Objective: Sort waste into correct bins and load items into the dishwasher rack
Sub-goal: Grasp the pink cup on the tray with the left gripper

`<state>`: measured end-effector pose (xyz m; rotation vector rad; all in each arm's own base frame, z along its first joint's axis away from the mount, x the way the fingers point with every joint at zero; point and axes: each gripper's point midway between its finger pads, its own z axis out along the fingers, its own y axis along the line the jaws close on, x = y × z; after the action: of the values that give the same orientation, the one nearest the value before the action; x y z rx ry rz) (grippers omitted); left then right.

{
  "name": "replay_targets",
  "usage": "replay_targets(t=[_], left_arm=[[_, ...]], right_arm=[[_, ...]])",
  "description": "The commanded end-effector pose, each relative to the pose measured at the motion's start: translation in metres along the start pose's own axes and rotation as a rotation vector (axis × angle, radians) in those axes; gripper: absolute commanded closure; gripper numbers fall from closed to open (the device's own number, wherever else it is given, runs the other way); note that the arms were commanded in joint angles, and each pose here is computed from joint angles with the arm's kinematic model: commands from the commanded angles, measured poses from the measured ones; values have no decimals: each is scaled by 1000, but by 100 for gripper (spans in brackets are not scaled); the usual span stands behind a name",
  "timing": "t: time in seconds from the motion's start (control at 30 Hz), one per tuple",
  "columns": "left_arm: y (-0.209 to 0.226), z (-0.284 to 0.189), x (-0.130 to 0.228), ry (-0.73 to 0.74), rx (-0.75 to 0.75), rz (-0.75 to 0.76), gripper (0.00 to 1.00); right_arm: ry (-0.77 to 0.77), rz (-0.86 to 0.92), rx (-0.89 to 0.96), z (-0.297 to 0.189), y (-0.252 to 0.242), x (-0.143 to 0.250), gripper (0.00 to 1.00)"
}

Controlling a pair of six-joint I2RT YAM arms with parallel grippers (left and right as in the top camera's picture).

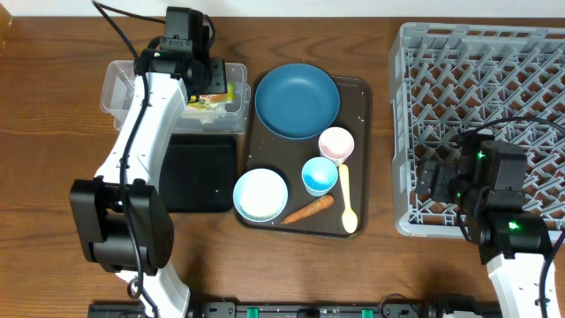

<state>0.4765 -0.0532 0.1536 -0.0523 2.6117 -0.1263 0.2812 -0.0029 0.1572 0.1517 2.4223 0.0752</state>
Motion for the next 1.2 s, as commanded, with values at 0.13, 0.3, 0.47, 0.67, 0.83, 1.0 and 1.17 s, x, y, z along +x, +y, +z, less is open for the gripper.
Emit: replay_targets(t=[0.13, 0.3, 0.47, 0.67, 0.83, 1.0, 1.17], left_arm=[[-80, -38, 8, 10, 331, 57, 47], [-127, -38, 45, 121, 401, 136, 47], [-165, -32, 82, 223, 427, 217, 47], [-200, -8, 123, 326, 425, 305, 47], [-207, 19, 144, 373, 367, 352, 47], [-217, 34, 153, 385, 372, 371, 47], [-220, 44, 156, 385, 374, 374, 64]], right_arm=[[-21, 5, -16, -4, 5, -8, 1], [-21, 5, -16, -4, 5, -8, 1], [-21, 5, -16, -4, 5, -8, 1], [-20, 5, -16, -4, 5, -8, 1], [-21, 5, -16, -4, 5, -8, 1], [-20, 5, -16, -4, 5, -8, 1], [-19, 5, -16, -4, 5, -7, 1]])
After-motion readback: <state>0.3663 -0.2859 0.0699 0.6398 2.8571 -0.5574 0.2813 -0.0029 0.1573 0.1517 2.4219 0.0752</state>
